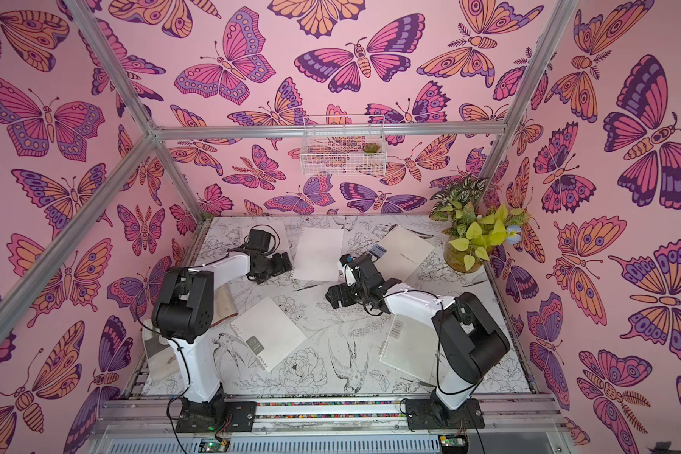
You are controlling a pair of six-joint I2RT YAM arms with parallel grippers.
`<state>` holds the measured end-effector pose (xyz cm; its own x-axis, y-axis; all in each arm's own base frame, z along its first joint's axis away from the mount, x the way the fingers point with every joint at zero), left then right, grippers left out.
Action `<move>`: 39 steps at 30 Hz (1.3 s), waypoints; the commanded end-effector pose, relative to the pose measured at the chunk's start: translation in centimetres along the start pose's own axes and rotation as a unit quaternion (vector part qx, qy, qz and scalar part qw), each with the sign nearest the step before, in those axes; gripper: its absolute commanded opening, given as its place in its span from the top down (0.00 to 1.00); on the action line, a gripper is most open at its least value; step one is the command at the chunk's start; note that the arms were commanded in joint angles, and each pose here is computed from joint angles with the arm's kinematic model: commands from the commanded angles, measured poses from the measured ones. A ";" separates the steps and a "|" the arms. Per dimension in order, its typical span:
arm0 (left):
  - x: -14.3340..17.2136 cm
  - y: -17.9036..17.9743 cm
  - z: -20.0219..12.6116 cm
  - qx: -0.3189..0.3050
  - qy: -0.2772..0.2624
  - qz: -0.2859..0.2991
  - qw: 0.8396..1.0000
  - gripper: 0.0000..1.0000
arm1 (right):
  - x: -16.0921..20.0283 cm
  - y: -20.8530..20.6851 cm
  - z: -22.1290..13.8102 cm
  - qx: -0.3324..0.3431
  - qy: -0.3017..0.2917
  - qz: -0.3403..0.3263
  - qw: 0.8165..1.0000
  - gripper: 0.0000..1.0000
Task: Tear off pages from different notebooks
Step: Adjust the notebook at the center of the board, then open the notebook at the center of the board.
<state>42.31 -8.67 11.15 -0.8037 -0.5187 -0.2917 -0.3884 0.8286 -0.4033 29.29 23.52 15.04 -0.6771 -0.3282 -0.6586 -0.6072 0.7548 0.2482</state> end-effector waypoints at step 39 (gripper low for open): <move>21.5 15.2 -13.6 -0.102 -0.030 -0.123 0.987 0.15 | 3.6 7.5 2.5 -0.088 0.036 -0.089 0.991 0.00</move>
<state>13.90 -5.29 11.27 -0.7259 -0.6383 -0.2564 -0.5576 0.7643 -0.3240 22.93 28.75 12.03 -0.6059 -0.4925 -0.6248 -0.7567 0.5991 0.2616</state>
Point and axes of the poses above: each gripper's point midway between its finger pads, its own z axis out along the fingers, its own y axis along the line the jaws close on, x = y × z, the point moved 9 cm from there along -z, back along the fingers, and after that the axes turned 10 degrees about -z, right-handed, at the moved point
